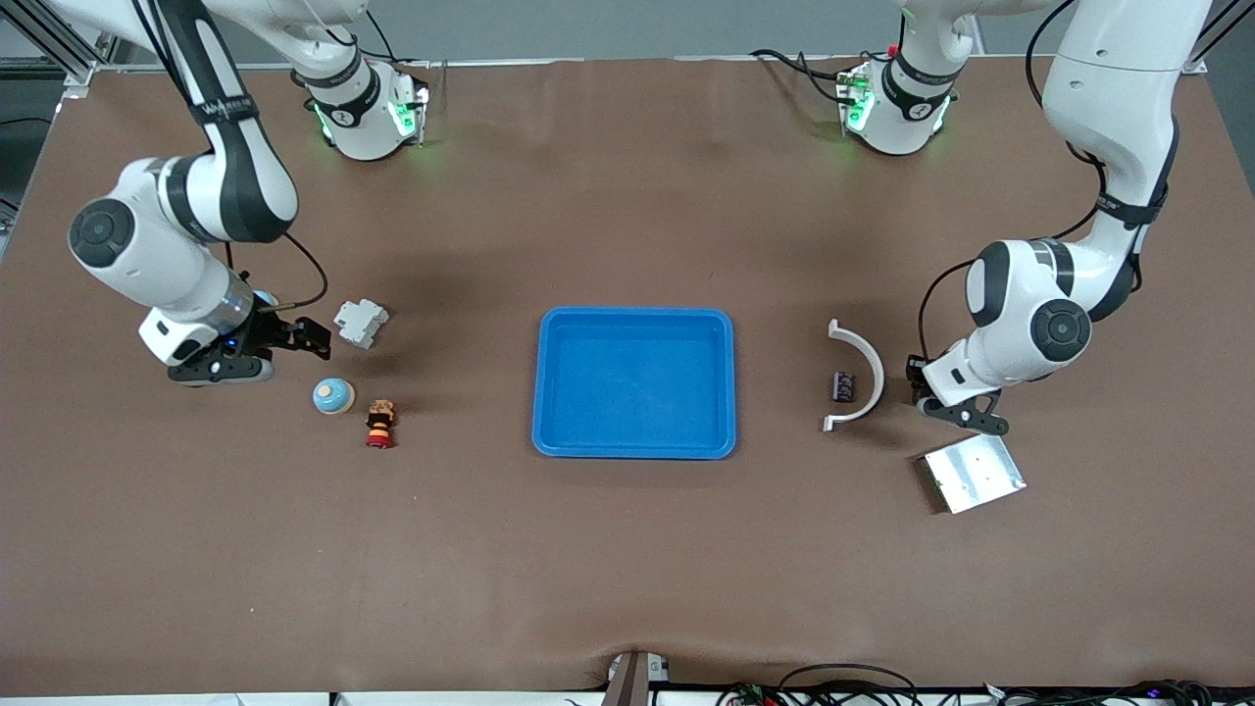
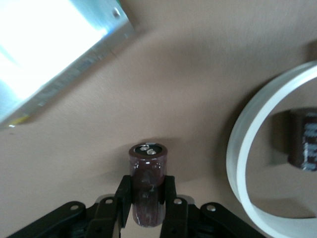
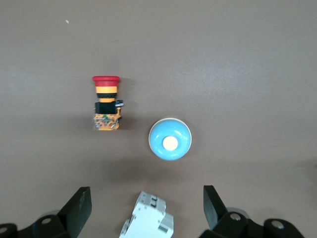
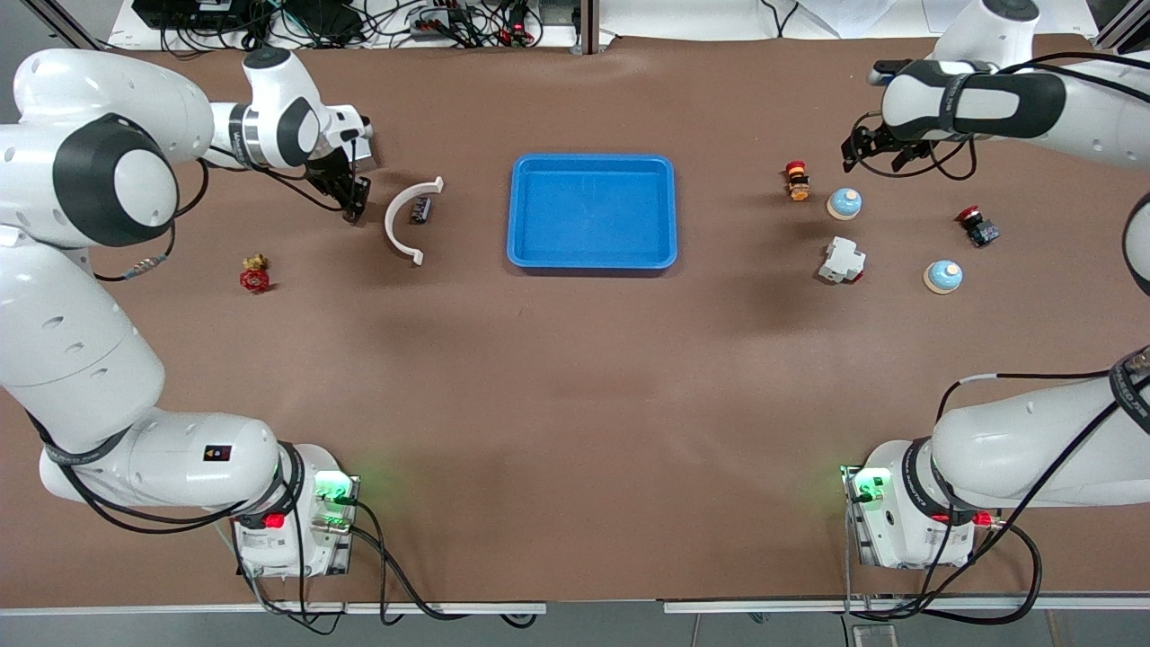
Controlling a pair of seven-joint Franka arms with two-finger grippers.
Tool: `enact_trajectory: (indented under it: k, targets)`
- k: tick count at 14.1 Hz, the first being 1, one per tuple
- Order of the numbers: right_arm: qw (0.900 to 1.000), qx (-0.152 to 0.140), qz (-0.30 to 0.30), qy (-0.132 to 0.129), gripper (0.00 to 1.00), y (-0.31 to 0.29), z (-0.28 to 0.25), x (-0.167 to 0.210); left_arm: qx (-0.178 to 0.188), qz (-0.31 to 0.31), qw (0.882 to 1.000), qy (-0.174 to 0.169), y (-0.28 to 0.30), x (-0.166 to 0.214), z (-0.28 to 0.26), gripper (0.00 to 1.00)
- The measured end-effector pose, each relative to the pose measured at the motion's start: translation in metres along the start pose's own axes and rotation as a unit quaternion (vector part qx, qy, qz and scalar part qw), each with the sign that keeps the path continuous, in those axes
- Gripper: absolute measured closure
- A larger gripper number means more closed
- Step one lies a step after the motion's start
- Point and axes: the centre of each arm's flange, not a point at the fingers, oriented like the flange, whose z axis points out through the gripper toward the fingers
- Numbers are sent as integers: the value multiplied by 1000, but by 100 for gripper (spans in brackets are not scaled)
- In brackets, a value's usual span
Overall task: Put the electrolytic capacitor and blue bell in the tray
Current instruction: 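Lift the capacitor with the left gripper while the right gripper grasps the button, then place the capacitor in the tray while the right gripper carries the button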
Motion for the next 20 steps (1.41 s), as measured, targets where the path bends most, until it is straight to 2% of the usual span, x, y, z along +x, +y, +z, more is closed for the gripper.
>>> enact_trajectory:
  k: [4,7,9,12,15,18,20]
  targets:
    - [1000,1,6,11,0,6,43,6,-4,-89,996,24,20,12,-66,70]
    - [1000,2,13,20,0,14,72,9,-30,-178,983,29,55,21,-126,70]
    - [1000,2,16,26,0,16,83,10,-43,-244,969,24,86,29,-169,70]
    - [999,1,17,36,0,17,95,11,-62,-338,939,32,145,42,-209,70]
    - [999,2,17,35,0,18,107,11,-76,-393,916,22,209,48,-210,70]
    - [999,3,18,34,0,18,114,13,-85,-421,903,4,278,56,-178,70]
    - [999,3,18,33,0,18,119,13,-94,-428,899,1,314,60,-150,70]
